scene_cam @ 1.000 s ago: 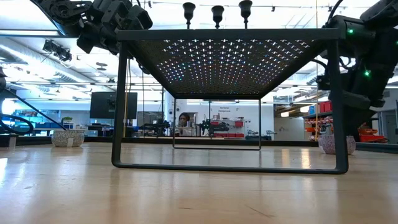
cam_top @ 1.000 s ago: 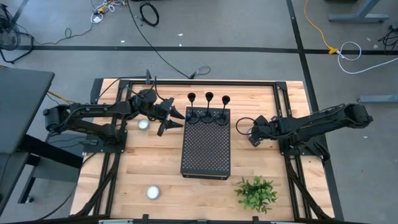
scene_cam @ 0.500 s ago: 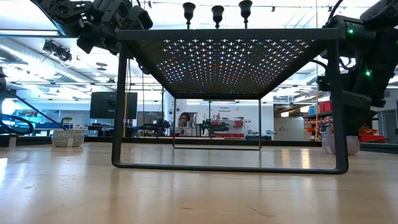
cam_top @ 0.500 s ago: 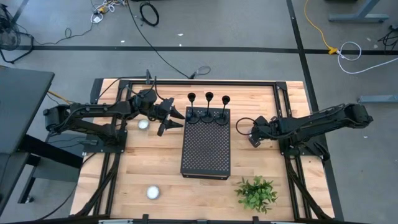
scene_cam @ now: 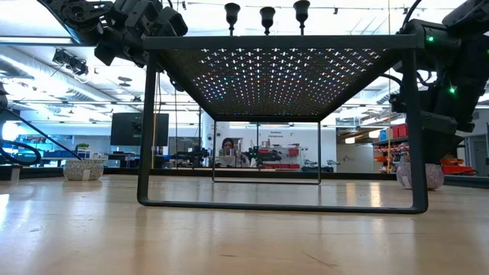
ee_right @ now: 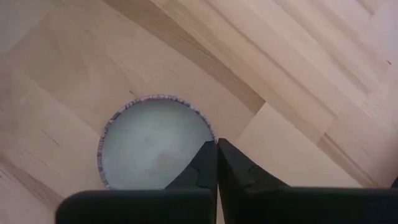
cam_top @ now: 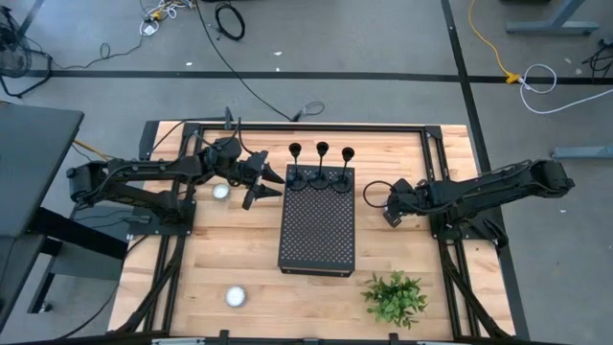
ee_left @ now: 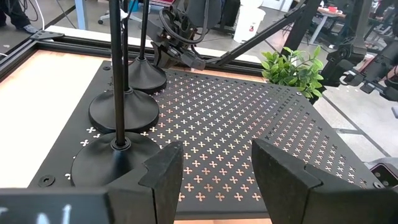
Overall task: Pick & Place candle stick holders
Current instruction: Put the purple scented candle on the shelf
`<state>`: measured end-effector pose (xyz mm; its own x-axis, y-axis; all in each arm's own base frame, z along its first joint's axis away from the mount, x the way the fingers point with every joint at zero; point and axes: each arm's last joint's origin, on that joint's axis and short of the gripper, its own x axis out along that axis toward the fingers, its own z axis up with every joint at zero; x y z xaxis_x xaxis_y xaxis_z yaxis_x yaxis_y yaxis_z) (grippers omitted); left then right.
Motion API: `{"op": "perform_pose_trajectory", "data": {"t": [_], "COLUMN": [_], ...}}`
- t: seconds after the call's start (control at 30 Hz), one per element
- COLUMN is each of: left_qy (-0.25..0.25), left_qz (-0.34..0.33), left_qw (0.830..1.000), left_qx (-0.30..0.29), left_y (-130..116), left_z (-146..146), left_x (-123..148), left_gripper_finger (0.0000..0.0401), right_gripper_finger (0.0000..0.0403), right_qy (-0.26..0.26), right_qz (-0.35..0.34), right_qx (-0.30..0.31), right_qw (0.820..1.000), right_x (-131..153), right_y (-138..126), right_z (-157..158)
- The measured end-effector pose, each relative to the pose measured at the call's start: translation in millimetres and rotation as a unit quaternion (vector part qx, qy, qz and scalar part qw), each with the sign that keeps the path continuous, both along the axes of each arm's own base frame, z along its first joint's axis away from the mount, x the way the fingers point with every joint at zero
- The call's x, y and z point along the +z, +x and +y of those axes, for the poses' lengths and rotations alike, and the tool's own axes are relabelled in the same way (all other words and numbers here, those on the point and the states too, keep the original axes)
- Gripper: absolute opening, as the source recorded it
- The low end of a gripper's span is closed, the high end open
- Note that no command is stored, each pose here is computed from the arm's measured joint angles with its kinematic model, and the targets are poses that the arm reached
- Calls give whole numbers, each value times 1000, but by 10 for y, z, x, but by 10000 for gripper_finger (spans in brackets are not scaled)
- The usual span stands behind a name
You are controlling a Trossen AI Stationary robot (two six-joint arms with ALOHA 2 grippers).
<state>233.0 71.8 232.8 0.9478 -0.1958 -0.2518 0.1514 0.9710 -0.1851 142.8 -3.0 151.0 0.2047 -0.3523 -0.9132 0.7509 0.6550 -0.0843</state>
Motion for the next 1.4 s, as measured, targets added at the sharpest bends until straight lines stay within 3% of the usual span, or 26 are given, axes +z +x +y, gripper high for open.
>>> {"op": "perform_pose_trajectory", "data": {"t": [0.2, 0.7, 1.0, 1.17, 1.4], "left_qy": [0, 0, -3, -3, -3], "left_qz": [0, 0, 1, 1, 1], "left_qw": [1000, 1000, 1000, 1000, 1000], "left_qx": [0, 0, 1, 1, 1], "left_y": [0, 0, 0, 0, 1], "left_z": [1, 0, 1, 1, 1], "left_x": [-1, -1, -1, -1, 0], "left_gripper_finger": [193, 193, 193, 193, 193], "right_gripper_finger": [0, 0, 0, 0, 0], "right_qy": [-2, -2, 11, 13, 17], "right_qz": [7, -16, -82, -86, 4], "right_qx": [10, 63, 119, 153, 124], "right_qw": [1000, 998, 989, 984, 992], "right_x": [91, 872, 1343, 1423, 1280], "right_y": [28, 230, 333, 431, 409], "right_z": [1, 21, 207, 374, 439]}}
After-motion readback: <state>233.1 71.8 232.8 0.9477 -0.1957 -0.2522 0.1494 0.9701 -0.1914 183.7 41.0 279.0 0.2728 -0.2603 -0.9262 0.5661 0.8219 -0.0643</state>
